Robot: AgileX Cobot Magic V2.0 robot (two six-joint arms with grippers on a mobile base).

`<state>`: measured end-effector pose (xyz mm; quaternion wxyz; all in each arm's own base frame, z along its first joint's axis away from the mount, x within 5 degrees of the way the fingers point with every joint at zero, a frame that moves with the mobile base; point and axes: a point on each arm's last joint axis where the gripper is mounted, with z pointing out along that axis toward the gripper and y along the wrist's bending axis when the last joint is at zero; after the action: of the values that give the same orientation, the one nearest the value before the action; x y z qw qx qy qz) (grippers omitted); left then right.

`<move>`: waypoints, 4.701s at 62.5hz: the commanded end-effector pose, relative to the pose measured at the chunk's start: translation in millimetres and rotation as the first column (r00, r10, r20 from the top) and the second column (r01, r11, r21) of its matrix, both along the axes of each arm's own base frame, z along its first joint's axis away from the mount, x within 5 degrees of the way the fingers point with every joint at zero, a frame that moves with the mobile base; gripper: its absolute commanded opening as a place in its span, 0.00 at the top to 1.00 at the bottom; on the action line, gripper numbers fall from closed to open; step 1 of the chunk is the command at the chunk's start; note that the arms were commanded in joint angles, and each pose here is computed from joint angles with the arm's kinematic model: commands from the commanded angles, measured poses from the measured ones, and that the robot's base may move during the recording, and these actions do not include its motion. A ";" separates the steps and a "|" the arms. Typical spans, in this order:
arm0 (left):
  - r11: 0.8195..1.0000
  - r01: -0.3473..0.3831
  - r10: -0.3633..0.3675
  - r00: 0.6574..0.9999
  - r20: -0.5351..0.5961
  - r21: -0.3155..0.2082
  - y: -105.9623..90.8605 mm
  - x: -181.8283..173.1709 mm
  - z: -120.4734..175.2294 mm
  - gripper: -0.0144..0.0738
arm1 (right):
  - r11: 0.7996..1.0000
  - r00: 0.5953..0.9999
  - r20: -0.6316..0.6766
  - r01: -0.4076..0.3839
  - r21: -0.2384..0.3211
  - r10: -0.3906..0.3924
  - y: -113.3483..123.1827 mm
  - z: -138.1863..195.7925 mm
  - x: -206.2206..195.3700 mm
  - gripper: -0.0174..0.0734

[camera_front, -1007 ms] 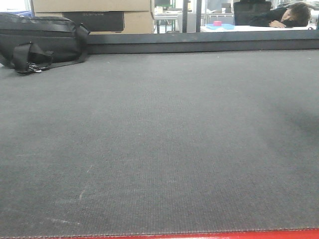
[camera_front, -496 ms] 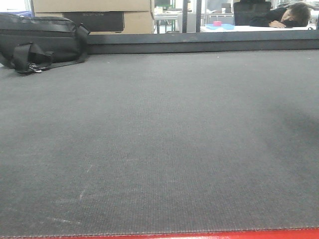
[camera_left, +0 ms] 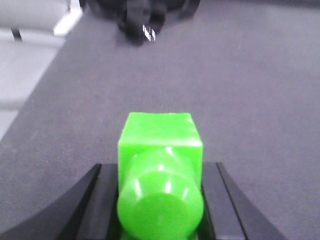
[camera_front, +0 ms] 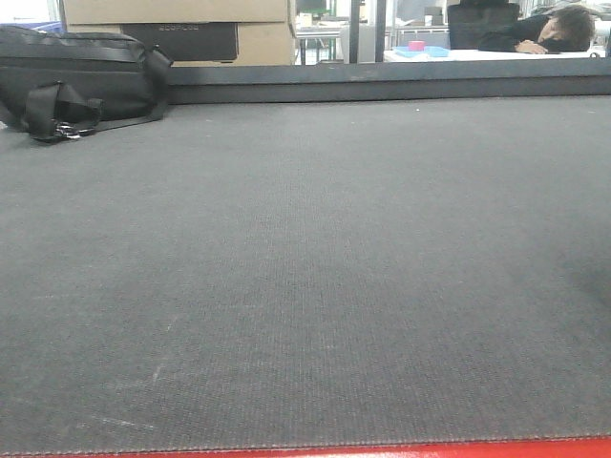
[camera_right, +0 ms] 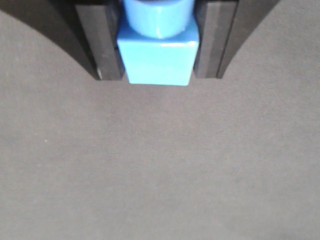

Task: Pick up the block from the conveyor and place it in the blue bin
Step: 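Lift both held blocks up off the conveyor belt, then drive the base away from the conveyor holding both blocks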

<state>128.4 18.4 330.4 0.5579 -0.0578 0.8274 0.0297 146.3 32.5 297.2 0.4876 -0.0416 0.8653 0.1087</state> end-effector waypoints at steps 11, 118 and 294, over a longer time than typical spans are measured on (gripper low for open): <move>0.997 0.075 -0.076 0.986 0.145 0.014 -13.5 -31.7 5.0 0.96 | 1.000 0.985 0.175 0.009 0.016 -0.012 -6.8 0.6 -33.0 0.98; 0.993 0.099 -0.115 0.894 0.433 0.060 -20.0 -82.9 32.5 0.96 | 0.995 0.835 0.547 0.016 0.094 -0.065 -16.7 50.8 -76.5 0.98; 0.993 0.090 -0.119 0.835 0.538 0.079 -21.6 -112.5 36.3 0.96 | 0.995 0.835 0.547 0.016 0.094 -0.065 -16.7 50.8 -76.5 0.98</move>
<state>18.2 -3.0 362.9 0.7611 -0.0045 0.6486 0.0075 71.5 16.5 342.2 0.7055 -0.0297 0.6974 0.1226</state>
